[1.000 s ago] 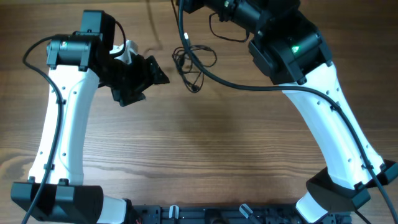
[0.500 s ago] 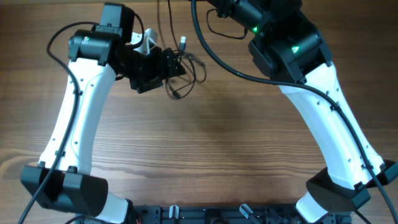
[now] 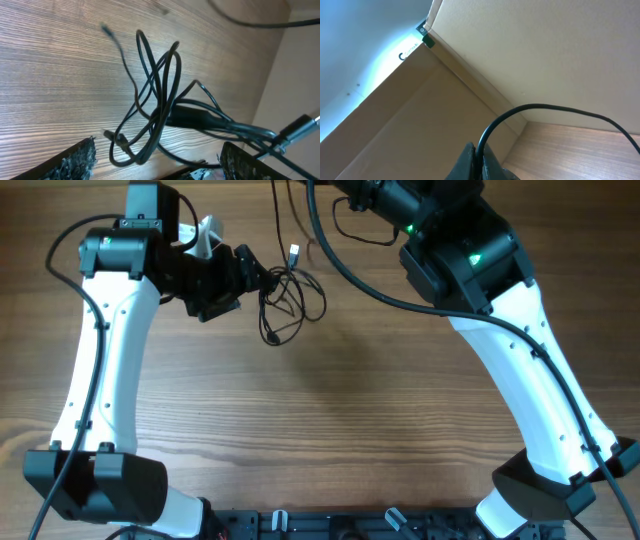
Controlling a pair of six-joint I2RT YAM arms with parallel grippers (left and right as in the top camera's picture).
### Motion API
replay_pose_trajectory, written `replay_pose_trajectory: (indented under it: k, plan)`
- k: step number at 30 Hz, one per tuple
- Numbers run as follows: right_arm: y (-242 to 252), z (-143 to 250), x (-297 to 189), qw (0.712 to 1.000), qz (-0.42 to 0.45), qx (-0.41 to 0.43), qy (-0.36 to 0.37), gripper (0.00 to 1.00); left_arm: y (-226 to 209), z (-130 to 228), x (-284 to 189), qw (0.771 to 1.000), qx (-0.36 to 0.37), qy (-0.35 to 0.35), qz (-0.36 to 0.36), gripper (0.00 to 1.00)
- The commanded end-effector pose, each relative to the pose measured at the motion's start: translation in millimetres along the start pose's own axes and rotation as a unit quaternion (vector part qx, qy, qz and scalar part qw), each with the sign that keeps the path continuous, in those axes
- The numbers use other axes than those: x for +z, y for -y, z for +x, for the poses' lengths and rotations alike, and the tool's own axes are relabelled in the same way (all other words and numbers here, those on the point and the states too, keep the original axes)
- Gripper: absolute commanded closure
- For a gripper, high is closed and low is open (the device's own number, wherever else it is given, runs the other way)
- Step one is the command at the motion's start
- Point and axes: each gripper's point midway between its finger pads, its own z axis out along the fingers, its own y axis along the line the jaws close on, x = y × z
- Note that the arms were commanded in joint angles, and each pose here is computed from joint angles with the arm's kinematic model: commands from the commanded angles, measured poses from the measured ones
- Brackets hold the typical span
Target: Untangle cables
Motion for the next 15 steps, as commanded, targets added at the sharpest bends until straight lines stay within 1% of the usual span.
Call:
replay_pose_trajectory:
  k: [1, 5, 10, 15]
  plan:
    - [-6, -4, -2, 1.000, -0.010, -0.003, 0.004, 0.96, 10, 7, 1, 1.000, 0.019, 0.002, -0.004, 0.18]
    - [-10, -8, -2, 1.000, -0.018, 0.006, 0.012, 0.96, 16, 12, 12, 0.999, 0.036, -0.005, -0.018, 0.18]
    - [-16, -14, -2, 0.999, -0.030, 0.017, 0.023, 0.96, 8, 7, 31, 0.999, 0.006, -0.019, -0.032, 0.18]
    - [-17, -14, -2, 0.999, -0.031, 0.029, 0.023, 0.96, 1, 4, 43, 0.999, -0.003, -0.032, -0.039, 0.18]
